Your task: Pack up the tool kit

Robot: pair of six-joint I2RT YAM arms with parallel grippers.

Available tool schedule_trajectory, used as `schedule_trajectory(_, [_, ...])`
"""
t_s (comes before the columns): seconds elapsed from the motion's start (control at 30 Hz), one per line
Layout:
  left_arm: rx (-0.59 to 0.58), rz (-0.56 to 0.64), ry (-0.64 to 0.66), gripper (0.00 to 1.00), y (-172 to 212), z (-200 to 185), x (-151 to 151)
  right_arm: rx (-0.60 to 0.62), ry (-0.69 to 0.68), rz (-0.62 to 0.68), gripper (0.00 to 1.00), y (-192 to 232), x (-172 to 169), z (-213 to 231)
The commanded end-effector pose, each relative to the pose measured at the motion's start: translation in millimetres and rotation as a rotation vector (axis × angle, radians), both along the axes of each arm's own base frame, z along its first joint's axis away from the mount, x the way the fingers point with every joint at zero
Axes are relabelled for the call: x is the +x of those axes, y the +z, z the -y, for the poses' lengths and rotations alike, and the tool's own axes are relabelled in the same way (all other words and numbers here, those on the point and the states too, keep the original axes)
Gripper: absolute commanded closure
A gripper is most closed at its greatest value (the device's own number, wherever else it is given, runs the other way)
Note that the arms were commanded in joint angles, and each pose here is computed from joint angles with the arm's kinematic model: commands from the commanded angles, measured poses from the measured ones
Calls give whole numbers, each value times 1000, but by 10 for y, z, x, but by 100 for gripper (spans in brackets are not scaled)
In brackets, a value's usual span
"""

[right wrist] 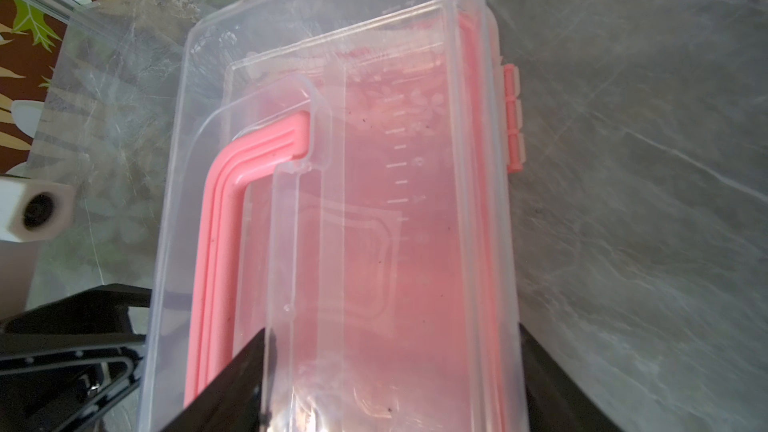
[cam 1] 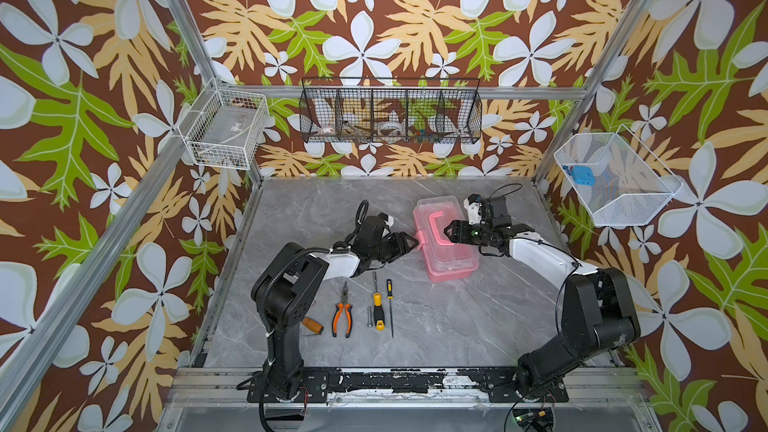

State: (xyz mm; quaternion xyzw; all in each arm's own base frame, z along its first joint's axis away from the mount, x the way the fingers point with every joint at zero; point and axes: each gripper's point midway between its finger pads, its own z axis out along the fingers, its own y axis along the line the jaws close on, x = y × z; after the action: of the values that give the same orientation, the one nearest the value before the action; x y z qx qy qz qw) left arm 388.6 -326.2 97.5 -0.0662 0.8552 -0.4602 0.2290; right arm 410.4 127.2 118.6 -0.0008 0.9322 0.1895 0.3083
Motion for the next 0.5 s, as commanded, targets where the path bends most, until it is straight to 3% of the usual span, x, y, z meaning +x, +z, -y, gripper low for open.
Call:
schedule_trajectory(0.0, [128, 56, 31, 37, -28, -118, 115, -29, -17, -129, 24, -205, -238, 69])
schedule_trajectory(0.17, [83, 45, 9, 25, -58, 26, 224, -30, -15, -129, 24, -207, -234, 68])
schedule_trajectory(0.47, [-69, 39, -4, 23, -48, 200, 259, -30, -12, -138, 23, -241, -238, 62])
